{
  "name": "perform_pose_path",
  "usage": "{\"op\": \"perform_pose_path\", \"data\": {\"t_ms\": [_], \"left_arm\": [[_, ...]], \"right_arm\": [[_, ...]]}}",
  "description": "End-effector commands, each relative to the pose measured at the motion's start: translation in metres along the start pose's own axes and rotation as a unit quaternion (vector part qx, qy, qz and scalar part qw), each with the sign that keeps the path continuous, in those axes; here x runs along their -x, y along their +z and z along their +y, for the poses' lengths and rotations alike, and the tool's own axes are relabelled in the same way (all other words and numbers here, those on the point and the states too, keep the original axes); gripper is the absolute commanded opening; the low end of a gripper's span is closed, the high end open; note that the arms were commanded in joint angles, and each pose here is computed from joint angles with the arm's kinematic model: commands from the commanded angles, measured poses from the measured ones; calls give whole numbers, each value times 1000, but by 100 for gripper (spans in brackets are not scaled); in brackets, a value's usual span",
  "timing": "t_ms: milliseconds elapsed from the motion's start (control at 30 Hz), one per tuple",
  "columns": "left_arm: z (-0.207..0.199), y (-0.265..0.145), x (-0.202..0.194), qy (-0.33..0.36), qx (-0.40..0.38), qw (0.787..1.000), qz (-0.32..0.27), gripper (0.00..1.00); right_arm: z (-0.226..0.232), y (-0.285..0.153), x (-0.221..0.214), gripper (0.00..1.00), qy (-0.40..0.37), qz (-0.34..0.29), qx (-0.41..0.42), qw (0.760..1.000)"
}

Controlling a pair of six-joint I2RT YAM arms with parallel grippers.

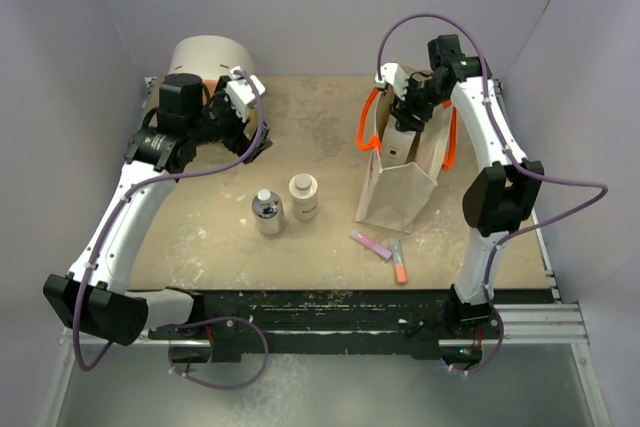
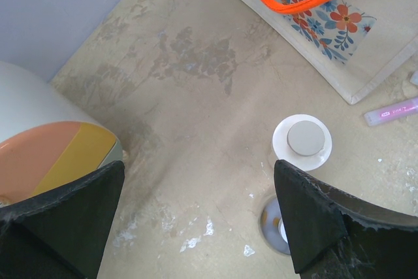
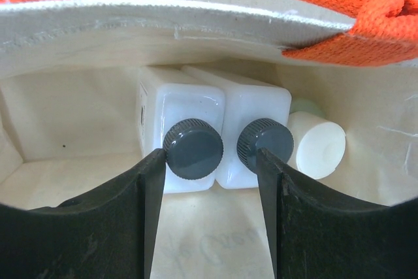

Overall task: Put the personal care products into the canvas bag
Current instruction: Place the care product in the canvas bag.

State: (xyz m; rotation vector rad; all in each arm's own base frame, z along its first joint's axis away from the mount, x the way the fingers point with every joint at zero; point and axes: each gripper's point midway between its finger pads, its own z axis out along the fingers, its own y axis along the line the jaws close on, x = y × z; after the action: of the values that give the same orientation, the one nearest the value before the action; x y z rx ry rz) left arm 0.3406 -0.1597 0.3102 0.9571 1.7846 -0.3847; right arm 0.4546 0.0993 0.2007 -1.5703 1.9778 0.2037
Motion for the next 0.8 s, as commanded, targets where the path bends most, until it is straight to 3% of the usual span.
{"op": "perform_pose_path", "data": {"t_ms": [0,467,767], "left_arm": [[2,-16,31,33,11,998,-42,99],[0,-17,25,31,12,999,-33,99],[-1,-17,23,31,12,999,-33,99]], "right_arm": [[-20,-41,26,59,-27,-34,-66,997],[12,-77,58,62,-10,-98,-46,994],[31,-80,60,61,4,-104,-31,994]]}}
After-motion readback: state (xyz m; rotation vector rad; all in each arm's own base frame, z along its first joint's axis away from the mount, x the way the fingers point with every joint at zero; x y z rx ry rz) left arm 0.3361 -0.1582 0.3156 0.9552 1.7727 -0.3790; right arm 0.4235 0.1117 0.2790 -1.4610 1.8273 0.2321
